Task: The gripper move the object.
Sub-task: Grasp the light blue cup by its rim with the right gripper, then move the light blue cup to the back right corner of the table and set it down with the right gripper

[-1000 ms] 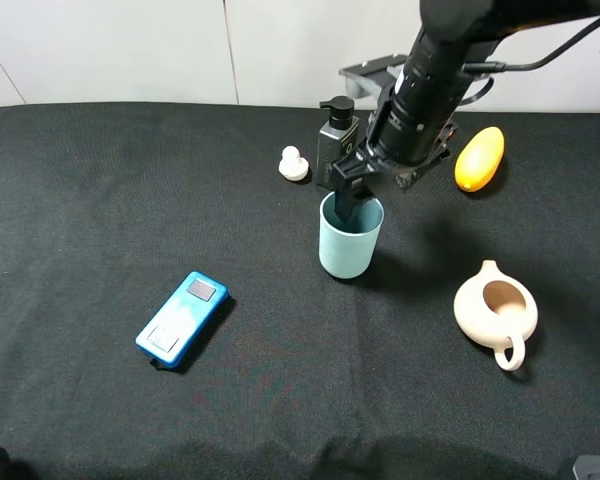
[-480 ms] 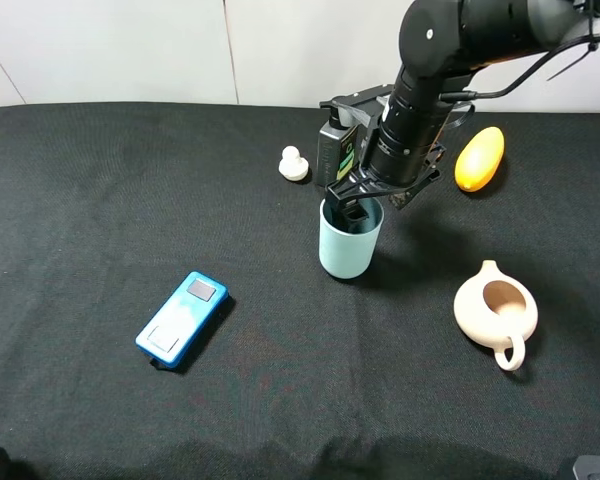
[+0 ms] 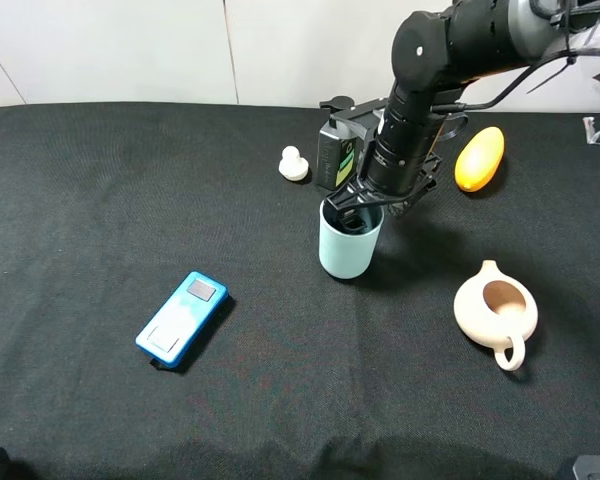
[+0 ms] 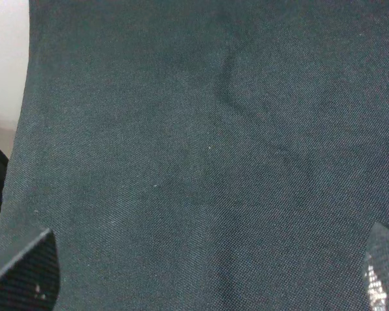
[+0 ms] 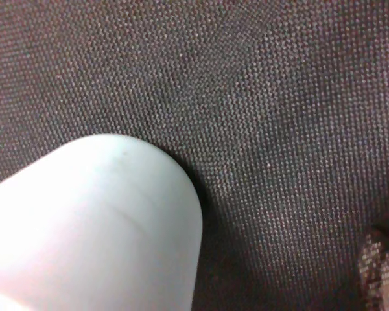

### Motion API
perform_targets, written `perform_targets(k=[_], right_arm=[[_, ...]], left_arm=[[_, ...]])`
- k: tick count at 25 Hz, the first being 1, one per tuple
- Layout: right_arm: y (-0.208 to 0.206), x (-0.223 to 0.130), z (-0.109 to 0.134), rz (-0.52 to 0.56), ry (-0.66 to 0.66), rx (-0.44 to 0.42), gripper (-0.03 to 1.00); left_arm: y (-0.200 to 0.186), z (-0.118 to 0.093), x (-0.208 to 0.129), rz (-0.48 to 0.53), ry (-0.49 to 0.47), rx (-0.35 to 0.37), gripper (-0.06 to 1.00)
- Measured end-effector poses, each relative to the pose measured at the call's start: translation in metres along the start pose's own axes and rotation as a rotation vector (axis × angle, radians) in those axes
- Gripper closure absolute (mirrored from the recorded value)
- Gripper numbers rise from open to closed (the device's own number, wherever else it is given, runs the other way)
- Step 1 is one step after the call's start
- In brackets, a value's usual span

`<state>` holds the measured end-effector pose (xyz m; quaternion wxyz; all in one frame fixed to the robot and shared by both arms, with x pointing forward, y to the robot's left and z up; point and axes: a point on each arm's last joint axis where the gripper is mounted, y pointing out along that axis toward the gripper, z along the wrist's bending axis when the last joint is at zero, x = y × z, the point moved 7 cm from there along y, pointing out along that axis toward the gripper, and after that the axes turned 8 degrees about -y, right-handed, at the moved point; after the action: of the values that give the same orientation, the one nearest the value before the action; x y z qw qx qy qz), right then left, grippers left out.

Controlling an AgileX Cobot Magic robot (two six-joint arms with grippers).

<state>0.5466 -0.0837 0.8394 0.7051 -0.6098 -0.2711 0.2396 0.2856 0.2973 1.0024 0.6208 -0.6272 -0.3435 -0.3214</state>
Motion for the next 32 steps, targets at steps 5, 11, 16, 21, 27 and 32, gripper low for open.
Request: perform_targets(k=[5,11,16,21,27,32], right_arm=[[0.0,-0.0008,0.0003,0.005,0.0,0.002,0.36],[0.0,-0.0018,0.0012,0.011,0.004,0.007,0.59],[-0.0001,-0.0015,0.0028,0.009,0.012,0.017,0.78],[-0.0001,-0.0014,0.0029,0.009,0.022,0.018,0.93],[-0.0001,-0.0014,0.0029,0.009,0.041,0.018,0.93],[-0.0001,-0.0013,0.0028,0.009,0.041,0.018,0.93]], left_arm=[[0.0,0.0,0.0,0.0,0.0,0.0,-0.05],[0.0,0.0,0.0,0.0,0.0,0.0,-0.05],[0.0,0.0,0.0,0.0,0.0,0.0,-0.05],[0.0,0.0,0.0,0.0,0.0,0.0,-0.05],[0.0,0.0,0.0,0.0,0.0,0.0,-0.05],[0.0,0.0,0.0,0.0,0.0,0.0,-0.05]])
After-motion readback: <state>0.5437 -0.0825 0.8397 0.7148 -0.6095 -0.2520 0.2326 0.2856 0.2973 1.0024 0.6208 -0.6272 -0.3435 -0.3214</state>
